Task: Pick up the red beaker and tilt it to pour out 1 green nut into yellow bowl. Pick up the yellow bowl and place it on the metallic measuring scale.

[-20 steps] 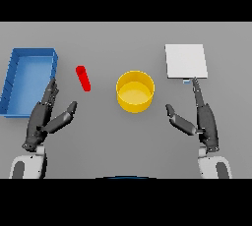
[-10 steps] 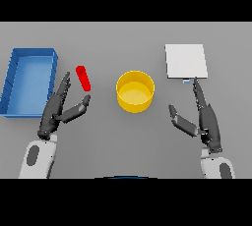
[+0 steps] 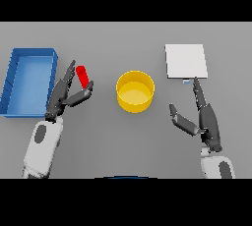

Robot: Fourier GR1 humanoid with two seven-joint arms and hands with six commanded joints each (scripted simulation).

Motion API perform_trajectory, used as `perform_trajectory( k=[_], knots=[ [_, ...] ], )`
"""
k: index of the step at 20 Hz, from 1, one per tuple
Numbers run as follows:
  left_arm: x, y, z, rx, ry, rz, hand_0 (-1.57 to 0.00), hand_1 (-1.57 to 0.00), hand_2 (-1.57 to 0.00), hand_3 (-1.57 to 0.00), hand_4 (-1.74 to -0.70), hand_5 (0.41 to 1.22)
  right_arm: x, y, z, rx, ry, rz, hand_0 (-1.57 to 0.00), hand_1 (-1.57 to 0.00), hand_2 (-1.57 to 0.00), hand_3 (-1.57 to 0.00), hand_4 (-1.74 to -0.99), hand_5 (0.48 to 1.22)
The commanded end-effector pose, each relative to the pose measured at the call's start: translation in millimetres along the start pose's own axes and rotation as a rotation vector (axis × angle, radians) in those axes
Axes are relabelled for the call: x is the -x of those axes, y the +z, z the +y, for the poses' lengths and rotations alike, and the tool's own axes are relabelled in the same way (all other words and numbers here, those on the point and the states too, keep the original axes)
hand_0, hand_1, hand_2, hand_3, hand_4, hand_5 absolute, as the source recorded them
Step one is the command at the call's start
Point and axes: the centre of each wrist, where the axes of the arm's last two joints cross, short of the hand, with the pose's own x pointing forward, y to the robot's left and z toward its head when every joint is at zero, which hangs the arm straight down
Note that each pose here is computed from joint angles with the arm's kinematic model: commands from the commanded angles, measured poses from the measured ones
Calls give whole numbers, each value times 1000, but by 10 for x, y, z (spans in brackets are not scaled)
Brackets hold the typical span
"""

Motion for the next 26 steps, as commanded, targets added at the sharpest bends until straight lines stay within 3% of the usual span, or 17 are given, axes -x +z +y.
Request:
perform_trajectory(
  k=[1,10,16,17,19,21,24,26],
  knots=[
    [-13,-49,-28,-3,2,-5,1,1,1,1,-1287,685,-27,1,-14,6,-3,-11,1,1,1,1,-1269,638],
    [-63,-346,-47,19,-20,7,1,1,1,1,-1289,683,1,55,-33,4,-7,-1,1,1,1,1,-1265,638],
    [-10,-463,-86,15,33,-6,1,1,0,1,-1348,704,3,28,-84,14,3,17,1,1,1,1,-1261,641],
    [-20,-484,-139,9,58,-25,1,-26,-67,-31,-1378,724,-16,43,-43,10,-5,2,1,1,1,1,-1259,642],
    [-32,-511,-183,-17,95,-24,-285,-328,-364,-292,-1449,783,23,21,-40,14,-5,19,1,1,1,1,-1258,644],
    [-24,-523,-205,-38,80,0,-662,-699,-733,-724,-1500,941,-8,4,-60,18,7,-1,1,1,1,1,-1255,644],
    [-48,-548,-260,-13,36,1,-1106,-1125,-1142,-974,-1603,1078,-26,2,-52,17,-8,4,1,1,1,1,-1252,644],
    [-54,-551,-273,4,20,-2,-1273,-1285,-1296,-1189,-1544,1129,2,11,-78,15,-9,17,1,1,1,1,-1254,644]
  ],
)
